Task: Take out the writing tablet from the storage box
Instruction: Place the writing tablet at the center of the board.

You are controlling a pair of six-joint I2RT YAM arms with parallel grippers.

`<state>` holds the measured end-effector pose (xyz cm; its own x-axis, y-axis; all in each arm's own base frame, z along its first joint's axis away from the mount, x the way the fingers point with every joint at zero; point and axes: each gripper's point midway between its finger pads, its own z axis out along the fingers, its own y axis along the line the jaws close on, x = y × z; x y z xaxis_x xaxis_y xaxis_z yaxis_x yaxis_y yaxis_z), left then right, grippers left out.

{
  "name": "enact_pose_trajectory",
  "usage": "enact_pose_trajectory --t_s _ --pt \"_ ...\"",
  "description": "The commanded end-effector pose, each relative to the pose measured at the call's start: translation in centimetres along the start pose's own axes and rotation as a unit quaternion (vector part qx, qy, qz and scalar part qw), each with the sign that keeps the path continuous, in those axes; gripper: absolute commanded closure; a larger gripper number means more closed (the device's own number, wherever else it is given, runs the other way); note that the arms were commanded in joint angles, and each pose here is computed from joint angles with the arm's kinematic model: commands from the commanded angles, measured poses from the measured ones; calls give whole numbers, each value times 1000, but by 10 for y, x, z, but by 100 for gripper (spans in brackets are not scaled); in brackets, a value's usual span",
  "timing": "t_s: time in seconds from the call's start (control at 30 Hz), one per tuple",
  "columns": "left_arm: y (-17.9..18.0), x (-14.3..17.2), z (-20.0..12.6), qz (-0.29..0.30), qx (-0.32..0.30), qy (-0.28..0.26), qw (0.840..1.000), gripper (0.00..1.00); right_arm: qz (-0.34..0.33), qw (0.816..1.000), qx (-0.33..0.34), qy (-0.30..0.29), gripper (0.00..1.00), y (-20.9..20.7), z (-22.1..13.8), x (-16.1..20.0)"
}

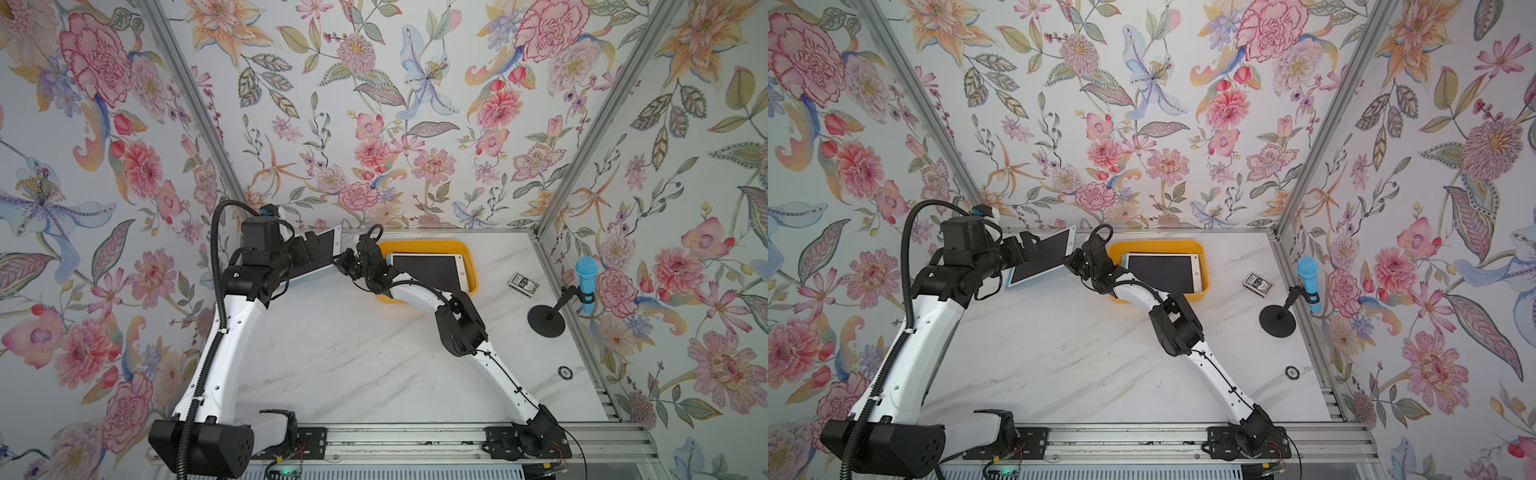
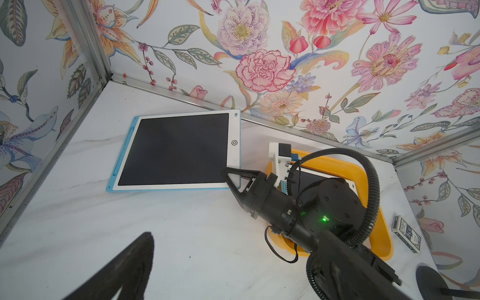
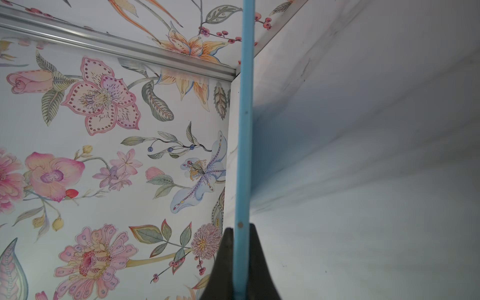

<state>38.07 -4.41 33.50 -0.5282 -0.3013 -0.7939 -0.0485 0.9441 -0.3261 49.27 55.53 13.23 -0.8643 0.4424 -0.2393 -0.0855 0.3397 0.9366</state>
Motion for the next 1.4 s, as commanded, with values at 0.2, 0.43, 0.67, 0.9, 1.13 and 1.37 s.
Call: enact_pose_trajectory --t_s 0.2,0.43,0.67,0.9,1.13,1.37 --pt "5 14 8 1 10 21 1000 0 29 998 -44 -33 93 22 2 -15" --pt "6 18 11 -8 14 23 1000 0 40 999 -8 -16 78 -1 4 -9" --pt "5 18 10 -16 17 21 1000 0 43 998 35 -7 65 -20 1 -6" --pt "5 20 9 -21 20 22 999 0 44 997 66 -11 56 -33 -4 -11" --pt "9 26 11 -30 19 24 999 0 26 995 99 -18 45 -33 -10 -12" --pt "8 28 11 -34 23 26 999 0 12 993 118 -23 30 -32 -15 -13"
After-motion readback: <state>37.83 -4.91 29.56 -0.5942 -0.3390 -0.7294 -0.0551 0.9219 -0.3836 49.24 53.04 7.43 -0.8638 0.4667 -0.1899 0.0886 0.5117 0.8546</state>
